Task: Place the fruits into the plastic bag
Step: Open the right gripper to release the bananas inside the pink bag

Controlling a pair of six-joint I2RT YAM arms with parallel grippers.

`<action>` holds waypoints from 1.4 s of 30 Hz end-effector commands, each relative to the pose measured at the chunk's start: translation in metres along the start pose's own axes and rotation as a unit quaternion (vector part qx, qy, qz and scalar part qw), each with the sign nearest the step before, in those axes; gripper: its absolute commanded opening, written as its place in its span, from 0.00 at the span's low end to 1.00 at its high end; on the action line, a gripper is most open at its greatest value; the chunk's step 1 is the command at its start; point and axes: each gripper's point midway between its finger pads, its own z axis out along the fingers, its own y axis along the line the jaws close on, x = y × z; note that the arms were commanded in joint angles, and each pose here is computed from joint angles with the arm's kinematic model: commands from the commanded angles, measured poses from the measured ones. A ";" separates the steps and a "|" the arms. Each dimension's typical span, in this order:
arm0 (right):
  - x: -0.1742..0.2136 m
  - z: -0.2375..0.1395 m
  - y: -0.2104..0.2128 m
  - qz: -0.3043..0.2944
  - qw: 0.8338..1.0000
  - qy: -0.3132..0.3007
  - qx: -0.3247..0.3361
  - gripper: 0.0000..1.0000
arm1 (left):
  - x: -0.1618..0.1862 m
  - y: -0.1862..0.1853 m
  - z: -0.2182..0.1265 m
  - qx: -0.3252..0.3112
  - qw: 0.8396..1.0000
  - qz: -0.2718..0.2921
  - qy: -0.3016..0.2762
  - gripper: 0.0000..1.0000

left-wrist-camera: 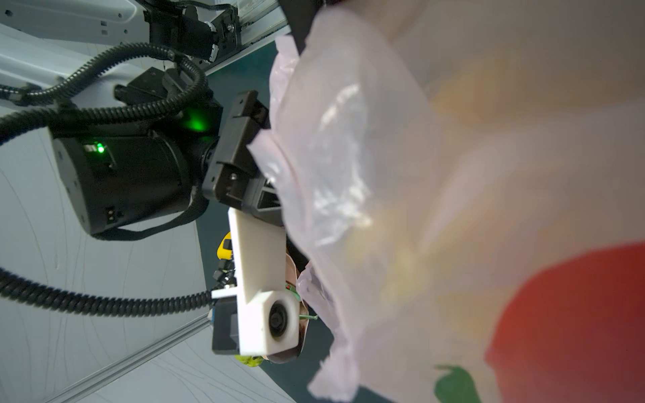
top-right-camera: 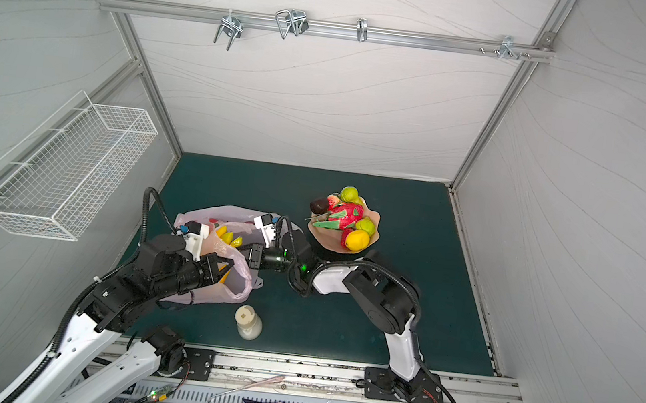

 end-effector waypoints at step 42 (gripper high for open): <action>0.035 -0.038 0.009 0.104 0.973 0.190 0.080 0.99 | 0.003 0.010 -0.059 -0.001 0.998 -0.021 -0.061 0.00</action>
